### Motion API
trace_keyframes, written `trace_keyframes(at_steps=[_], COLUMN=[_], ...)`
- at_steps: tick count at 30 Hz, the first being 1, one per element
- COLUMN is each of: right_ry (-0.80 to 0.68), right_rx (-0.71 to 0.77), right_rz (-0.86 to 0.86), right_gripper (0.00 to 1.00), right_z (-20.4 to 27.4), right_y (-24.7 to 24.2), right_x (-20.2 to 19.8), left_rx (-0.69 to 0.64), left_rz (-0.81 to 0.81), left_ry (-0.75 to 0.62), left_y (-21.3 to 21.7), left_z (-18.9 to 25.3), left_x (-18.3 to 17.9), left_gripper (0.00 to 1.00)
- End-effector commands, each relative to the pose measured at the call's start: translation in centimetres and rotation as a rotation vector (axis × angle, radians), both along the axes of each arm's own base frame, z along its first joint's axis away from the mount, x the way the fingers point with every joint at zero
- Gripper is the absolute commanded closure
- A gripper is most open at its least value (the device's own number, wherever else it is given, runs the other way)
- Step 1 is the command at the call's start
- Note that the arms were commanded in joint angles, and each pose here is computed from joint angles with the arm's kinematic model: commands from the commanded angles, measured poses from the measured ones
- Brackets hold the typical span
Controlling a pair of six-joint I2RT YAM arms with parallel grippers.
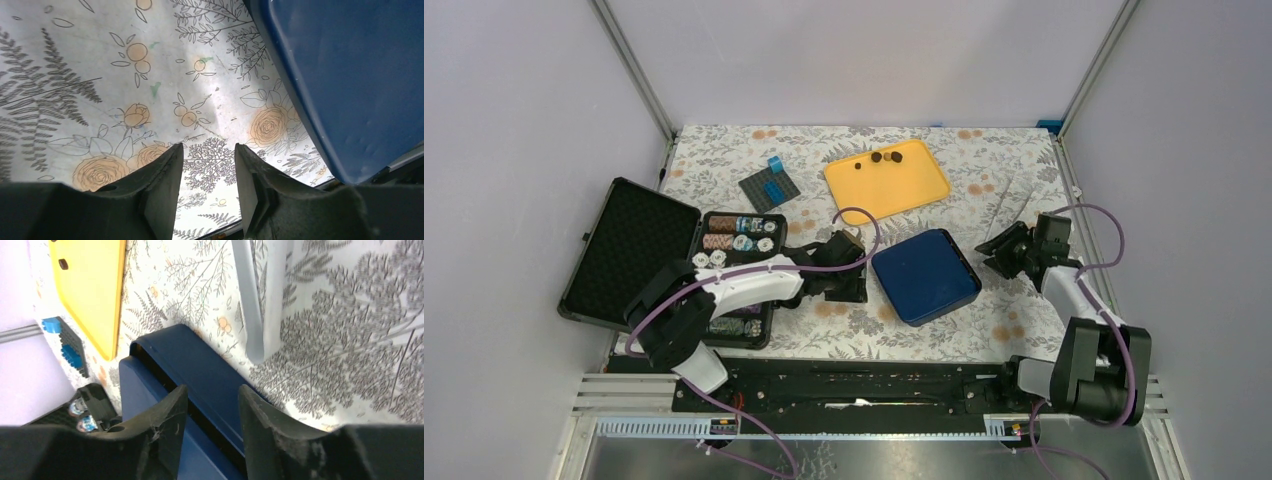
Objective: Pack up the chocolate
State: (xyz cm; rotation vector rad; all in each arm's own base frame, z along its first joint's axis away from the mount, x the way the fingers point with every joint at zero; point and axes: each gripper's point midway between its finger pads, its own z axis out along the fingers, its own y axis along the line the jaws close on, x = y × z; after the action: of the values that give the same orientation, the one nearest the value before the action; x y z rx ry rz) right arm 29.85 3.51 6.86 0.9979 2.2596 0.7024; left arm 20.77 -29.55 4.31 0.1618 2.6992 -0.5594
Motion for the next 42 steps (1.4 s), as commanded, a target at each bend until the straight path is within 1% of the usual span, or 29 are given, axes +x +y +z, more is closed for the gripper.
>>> trace_keyframes(at_steps=[1,3,6,13,21,31,38,42], right_ry=[-0.028,-0.023,0.004,0.037,0.08,0.077,0.071,0.077], right_rx=[-0.047,-0.026,0.01,0.035,0.071,0.108,0.122,0.116], right_rz=[0.003,0.026,0.058,0.103,0.147,0.189,0.215,0.212], right_gripper=[0.57,0.64,0.66,0.67,0.67,0.68,0.68,0.68], right_z=[0.7,0.2,-0.8,-2.1,-3.5,-3.1,-3.7,-4.0], right_y=[-1.0,-0.6,0.1,1.0,3.1,6.4,7.6,7.5], right_x=[2.6,2.9,2.8,1.5,-1.4,-4.1,-5.2,-5.6], left_rx=[-0.03,-0.025,-0.019,-0.016,-0.007,0.023,0.017,-0.023], left_rz=[0.051,0.048,0.046,0.031,0.035,0.02,0.019,-0.01], left_ry=[-0.1,-0.096,-0.086,-0.061,-0.066,-0.064,-0.065,-0.06], left_y=[0.3,0.4,0.3,-0.4,0.0,0.9,0.9,-0.1], left_z=[3.1,2.9,2.3,1.0,0.6,0.2,0.4,0.8], left_x=[1.8,1.7,1.8,2.0,2.9,3.0,2.9,3.0], left_gripper=[0.55,0.55,0.55,0.55,0.55,0.55,0.55,0.55])
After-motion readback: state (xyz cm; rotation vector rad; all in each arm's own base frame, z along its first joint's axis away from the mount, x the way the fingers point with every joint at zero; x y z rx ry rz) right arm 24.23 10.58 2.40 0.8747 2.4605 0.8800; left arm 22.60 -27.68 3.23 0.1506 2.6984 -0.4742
